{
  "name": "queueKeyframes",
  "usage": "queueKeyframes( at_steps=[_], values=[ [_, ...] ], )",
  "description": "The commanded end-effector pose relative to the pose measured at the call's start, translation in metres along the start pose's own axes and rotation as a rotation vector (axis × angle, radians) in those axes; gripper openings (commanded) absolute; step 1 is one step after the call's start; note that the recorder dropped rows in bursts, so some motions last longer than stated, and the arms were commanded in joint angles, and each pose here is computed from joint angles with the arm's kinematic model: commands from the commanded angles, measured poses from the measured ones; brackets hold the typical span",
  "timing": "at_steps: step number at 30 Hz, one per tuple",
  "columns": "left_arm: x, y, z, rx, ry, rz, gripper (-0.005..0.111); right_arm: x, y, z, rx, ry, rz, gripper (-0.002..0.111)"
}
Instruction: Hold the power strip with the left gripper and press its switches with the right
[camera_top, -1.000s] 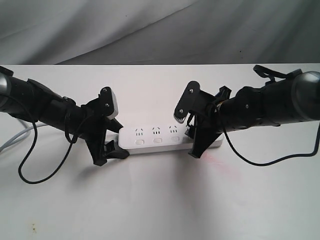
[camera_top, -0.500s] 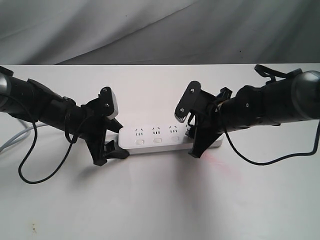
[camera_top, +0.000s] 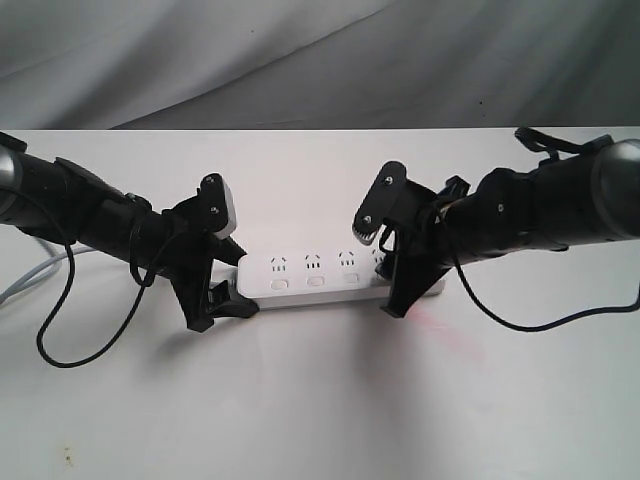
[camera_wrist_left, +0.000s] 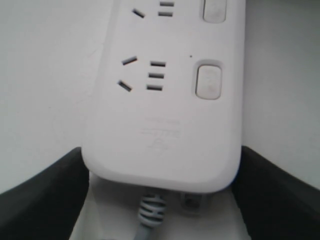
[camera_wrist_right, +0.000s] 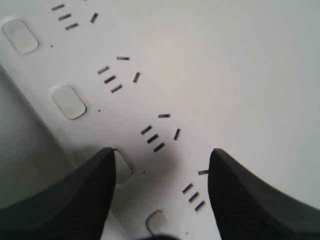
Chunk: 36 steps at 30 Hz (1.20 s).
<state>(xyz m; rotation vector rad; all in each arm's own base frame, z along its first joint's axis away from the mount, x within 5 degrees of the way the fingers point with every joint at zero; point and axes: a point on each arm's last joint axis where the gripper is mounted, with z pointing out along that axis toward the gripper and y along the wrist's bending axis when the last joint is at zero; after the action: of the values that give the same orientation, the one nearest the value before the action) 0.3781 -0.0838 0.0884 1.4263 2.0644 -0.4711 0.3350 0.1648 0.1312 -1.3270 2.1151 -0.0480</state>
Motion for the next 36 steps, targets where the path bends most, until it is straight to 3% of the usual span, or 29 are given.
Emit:
queueKeyframes(
  at_steps=[1,9,15,36],
  values=[
    [-0.002,-0.001,0.001,0.004,0.001,0.013,0.060,-0.011,-0.011,-0.031,0.053,-0.061,-0.024,0.052],
    [-0.002,-0.001,0.001,0.004,0.001,0.013,0.060,-0.022,-0.020,-0.061,0.102,-0.118,-0.041,0.052],
    [-0.002,-0.001,0.001,0.004,0.001,0.013,0.060,-0.004,-0.033,-0.060,0.123,-0.081,0.005,0.052],
    [-0.002,-0.001,0.001,0.004,0.001,0.013,0.060,0.022,-0.019,-0.014,0.030,0.035,0.027,0.052]
  ],
)
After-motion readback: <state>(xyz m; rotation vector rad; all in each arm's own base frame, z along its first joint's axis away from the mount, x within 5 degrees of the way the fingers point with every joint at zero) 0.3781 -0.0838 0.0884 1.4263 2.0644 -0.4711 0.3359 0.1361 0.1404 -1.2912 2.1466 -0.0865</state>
